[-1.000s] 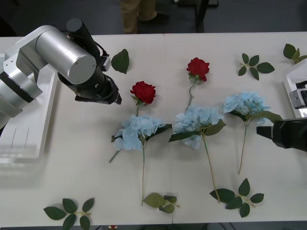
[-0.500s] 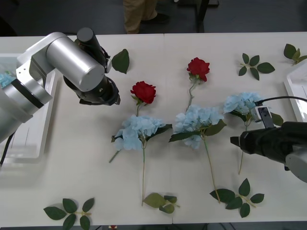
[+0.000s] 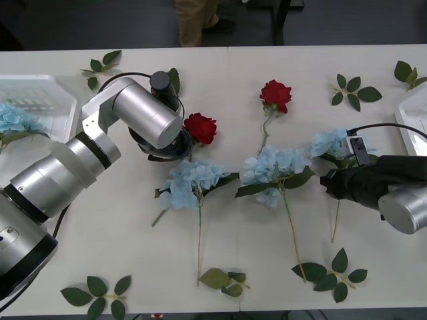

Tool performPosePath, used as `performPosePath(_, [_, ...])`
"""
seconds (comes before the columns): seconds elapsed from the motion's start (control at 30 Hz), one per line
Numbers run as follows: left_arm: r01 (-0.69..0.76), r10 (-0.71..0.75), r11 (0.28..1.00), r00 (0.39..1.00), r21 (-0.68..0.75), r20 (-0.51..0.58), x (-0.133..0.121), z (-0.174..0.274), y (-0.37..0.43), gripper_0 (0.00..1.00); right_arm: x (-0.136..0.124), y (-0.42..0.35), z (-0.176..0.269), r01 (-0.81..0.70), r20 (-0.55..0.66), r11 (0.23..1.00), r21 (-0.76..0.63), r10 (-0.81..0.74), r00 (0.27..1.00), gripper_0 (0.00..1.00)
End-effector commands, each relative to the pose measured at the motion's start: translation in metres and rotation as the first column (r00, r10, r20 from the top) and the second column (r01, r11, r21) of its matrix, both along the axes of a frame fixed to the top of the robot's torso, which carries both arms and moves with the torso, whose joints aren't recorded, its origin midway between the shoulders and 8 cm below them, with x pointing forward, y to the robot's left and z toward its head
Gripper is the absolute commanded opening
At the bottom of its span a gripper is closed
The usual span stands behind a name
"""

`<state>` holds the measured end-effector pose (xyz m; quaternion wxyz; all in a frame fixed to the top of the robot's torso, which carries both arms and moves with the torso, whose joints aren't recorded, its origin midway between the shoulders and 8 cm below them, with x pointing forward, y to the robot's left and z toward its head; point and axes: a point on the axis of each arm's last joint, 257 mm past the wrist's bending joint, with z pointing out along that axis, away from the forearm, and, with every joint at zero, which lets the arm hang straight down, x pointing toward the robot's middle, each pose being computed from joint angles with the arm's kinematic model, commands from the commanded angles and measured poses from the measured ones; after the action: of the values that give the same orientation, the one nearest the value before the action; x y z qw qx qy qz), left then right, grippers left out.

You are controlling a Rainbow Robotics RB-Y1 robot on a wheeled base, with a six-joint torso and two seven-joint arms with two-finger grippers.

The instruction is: Place the red flowers into the right box and the blue flowers into the left box. If a person shows an open palm, hand one flower to the person first, then continue sorting.

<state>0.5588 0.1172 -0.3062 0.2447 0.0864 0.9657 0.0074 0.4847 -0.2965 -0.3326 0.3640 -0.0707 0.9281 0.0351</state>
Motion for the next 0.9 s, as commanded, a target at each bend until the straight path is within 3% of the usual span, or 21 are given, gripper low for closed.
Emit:
performPosePath(0.03, [0.049, -0.049, 0.999, 0.998, 0.012, 0.032, -0.008, -0.018, -0.026, 1.0, 0.014, 0.022, 0.005, -0.042, 0.038, 0.999, 0.006, 0.042, 0.998, 0.19])
performPosePath(0.07, [0.047, -0.047, 0.999, 0.998, 0.011, 0.039, -0.008, -0.02, -0.027, 1.0, 0.014, 0.022, 0.005, -0.042, 0.037, 0.999, 0.008, 0.042, 0.998, 0.06])
performPosePath(0.1, [0.049, -0.049, 0.999, 0.998, 0.012, 0.044, -0.01, -0.023, -0.03, 1.0, 0.014, 0.022, 0.006, -0.043, 0.038, 0.999, 0.009, 0.042, 0.998, 0.0])
performPosePath(0.43, [0.072, -0.074, 0.997, 0.996, 0.04, 0.039, -0.019, -0.037, -0.035, 1.0, 0.02, 0.032, 0.032, -0.053, 0.05, 0.996, 0.065, 0.05, 0.997, 0.0])
performPosePath(0.6, [0.069, -0.071, 0.997, 0.997, 0.043, 0.038, -0.019, -0.038, -0.033, 1.0, 0.014, 0.027, 0.085, -0.052, 0.031, 0.996, 0.079, 0.05, 0.998, 0.0])
performPosePath(0.63, [0.07, -0.072, 0.997, 0.997, 0.045, 0.037, -0.019, -0.038, -0.032, 0.92, 0.011, 0.026, 0.098, -0.05, 0.026, 0.995, 0.082, 0.048, 0.999, 0.0])
performPosePath(0.77, [0.075, -0.077, 0.995, 0.997, 0.068, 0.032, -0.021, -0.043, -0.025, 0.38, -0.003, 0.028, 0.158, -0.061, 0.02, 0.988, 0.144, 0.058, 0.998, 0.0])
performPosePath(0.83, [0.078, -0.08, 0.994, 0.996, 0.078, 0.027, -0.023, -0.046, -0.023, 0.16, -0.007, 0.035, 0.179, -0.083, 0.034, 0.98, 0.178, 0.078, 0.996, 0.0])
performPosePath(0.9, [0.077, -0.079, 0.994, 0.997, 0.08, 0.018, -0.025, -0.049, -0.019, 0.03, -0.009, 0.051, 0.201, -0.12, 0.061, 0.962, 0.244, 0.108, 0.992, 0.0])
